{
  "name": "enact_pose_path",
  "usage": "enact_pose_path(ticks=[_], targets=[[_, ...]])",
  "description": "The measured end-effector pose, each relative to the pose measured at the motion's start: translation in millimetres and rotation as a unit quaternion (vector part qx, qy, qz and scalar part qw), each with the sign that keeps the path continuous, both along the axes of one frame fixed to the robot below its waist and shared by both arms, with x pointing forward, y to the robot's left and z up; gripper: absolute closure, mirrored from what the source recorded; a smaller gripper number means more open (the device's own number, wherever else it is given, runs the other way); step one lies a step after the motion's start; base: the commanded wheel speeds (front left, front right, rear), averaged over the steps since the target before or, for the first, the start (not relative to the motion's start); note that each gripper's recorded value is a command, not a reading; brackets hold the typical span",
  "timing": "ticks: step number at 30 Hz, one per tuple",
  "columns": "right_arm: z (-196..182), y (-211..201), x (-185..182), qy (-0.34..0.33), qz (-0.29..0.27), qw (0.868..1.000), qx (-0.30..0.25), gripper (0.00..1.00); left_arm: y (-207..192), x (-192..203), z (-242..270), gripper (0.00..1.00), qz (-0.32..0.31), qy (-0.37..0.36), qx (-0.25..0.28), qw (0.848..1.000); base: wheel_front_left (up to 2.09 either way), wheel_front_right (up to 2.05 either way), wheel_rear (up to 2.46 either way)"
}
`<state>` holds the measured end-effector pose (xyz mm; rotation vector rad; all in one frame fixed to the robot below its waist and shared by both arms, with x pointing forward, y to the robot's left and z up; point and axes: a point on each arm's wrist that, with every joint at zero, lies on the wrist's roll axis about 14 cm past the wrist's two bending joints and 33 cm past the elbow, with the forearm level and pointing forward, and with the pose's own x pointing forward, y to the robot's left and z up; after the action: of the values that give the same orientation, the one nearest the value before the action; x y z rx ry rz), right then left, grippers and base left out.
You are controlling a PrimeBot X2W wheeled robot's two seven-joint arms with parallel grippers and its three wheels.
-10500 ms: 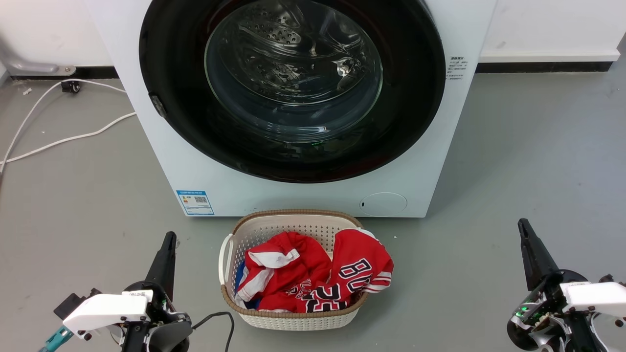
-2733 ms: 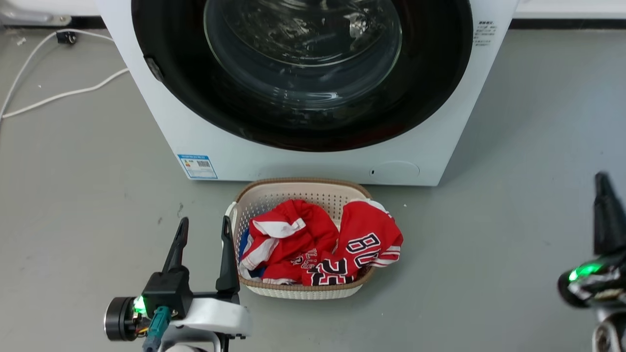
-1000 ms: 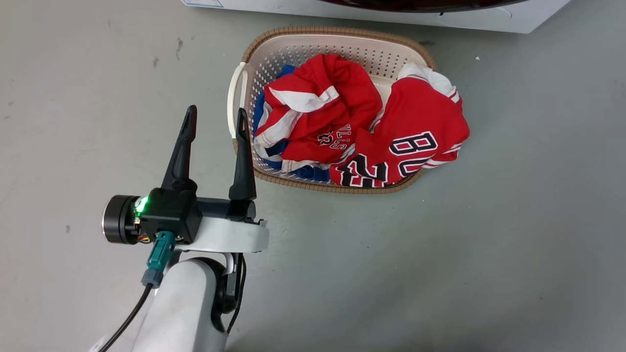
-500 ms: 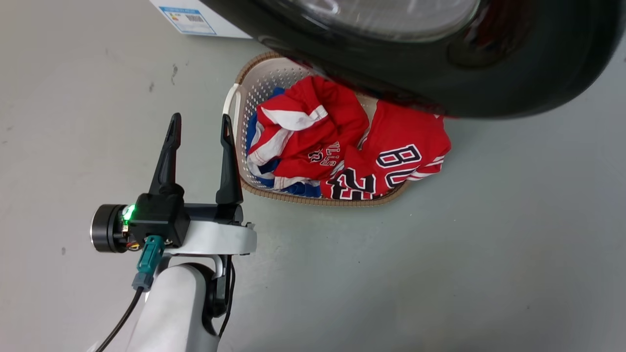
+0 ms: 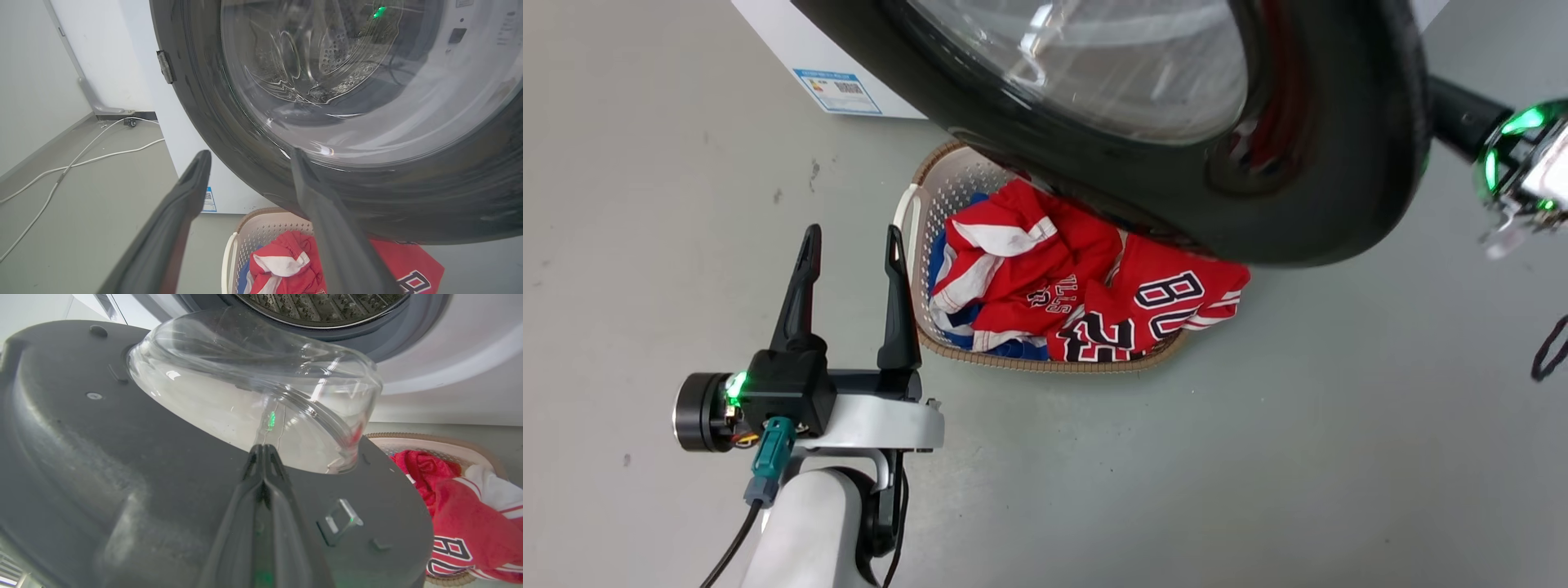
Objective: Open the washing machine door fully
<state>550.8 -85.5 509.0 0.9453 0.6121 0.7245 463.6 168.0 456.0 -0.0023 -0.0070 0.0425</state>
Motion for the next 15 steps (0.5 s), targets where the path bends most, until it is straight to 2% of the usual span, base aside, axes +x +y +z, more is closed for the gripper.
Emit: enact_pose_path(ticks=[15], targets=[[-3.7, 36.1, -74.6, 0.037, 0.046, 0.998, 0.037, 1.00, 3.1, -24.7, 23.6, 0.00, 0.002, -0.018, 0.005, 1.000, 0.00, 0.00, 0.00]])
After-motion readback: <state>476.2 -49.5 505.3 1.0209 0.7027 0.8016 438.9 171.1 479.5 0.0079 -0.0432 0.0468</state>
